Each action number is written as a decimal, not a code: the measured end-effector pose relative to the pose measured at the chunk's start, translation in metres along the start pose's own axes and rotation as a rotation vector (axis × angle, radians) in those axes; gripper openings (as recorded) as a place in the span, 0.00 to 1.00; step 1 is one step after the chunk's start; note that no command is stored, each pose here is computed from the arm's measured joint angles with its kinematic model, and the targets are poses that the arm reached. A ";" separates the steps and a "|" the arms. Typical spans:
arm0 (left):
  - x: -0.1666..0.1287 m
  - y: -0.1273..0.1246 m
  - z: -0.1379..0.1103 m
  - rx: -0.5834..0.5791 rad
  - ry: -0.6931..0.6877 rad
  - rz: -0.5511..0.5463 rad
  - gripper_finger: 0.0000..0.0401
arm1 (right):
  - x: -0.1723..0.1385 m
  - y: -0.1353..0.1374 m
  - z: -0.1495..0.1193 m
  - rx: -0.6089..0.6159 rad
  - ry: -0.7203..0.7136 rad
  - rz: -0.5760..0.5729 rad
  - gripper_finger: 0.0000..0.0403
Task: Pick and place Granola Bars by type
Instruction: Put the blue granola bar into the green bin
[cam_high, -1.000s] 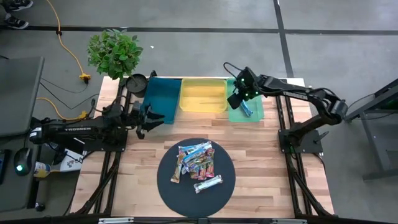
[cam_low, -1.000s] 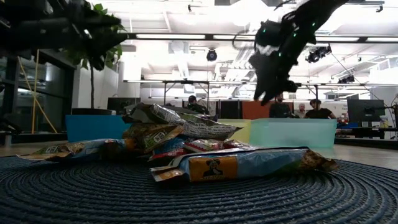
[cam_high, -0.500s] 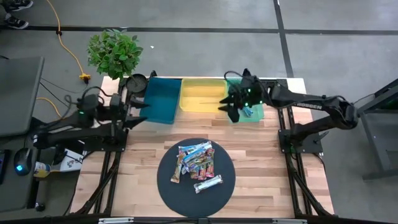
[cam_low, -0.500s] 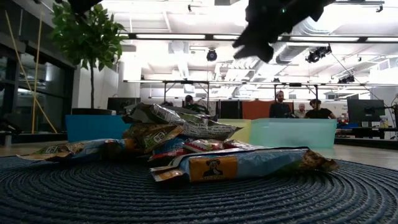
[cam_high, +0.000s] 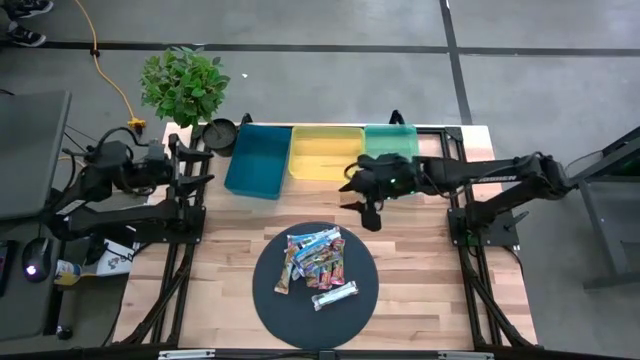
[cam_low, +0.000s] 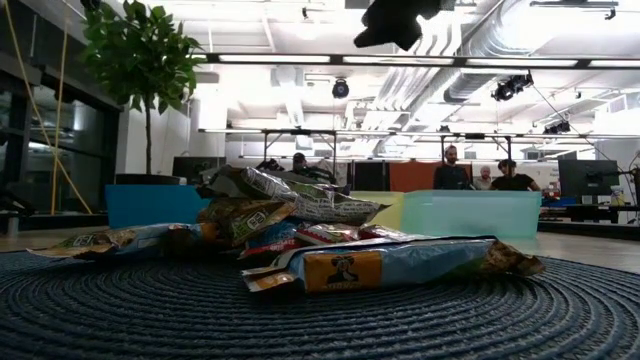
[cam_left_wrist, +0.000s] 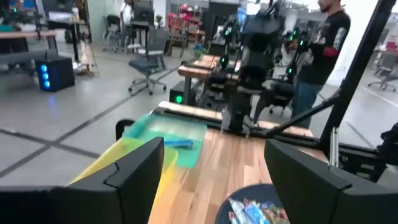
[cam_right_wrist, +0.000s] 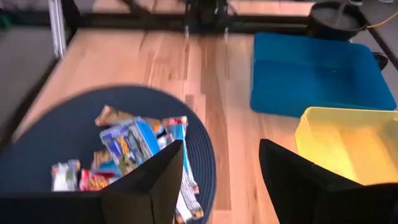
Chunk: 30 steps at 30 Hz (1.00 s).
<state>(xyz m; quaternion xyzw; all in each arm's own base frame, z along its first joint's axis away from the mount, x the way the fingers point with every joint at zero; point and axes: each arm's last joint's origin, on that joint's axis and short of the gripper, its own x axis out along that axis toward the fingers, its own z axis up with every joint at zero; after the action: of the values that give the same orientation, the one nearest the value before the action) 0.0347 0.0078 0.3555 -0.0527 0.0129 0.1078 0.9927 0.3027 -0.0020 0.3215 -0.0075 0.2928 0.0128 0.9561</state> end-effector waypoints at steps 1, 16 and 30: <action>0.000 0.000 -0.001 0.000 0.012 0.003 0.68 | 0.003 0.003 0.004 -0.017 0.027 0.000 0.49; 0.000 0.002 -0.003 -0.001 0.023 0.048 0.68 | 0.094 0.049 0.007 -0.150 0.378 0.196 0.49; 0.000 0.002 -0.002 0.007 0.013 0.072 0.68 | 0.133 0.061 -0.002 -0.179 0.321 0.210 0.49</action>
<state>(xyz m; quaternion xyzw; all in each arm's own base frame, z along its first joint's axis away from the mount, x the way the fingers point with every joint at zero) 0.0343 0.0098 0.3536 -0.0495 0.0217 0.1430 0.9882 0.4095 0.0613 0.2450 -0.0637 0.4384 0.1369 0.8860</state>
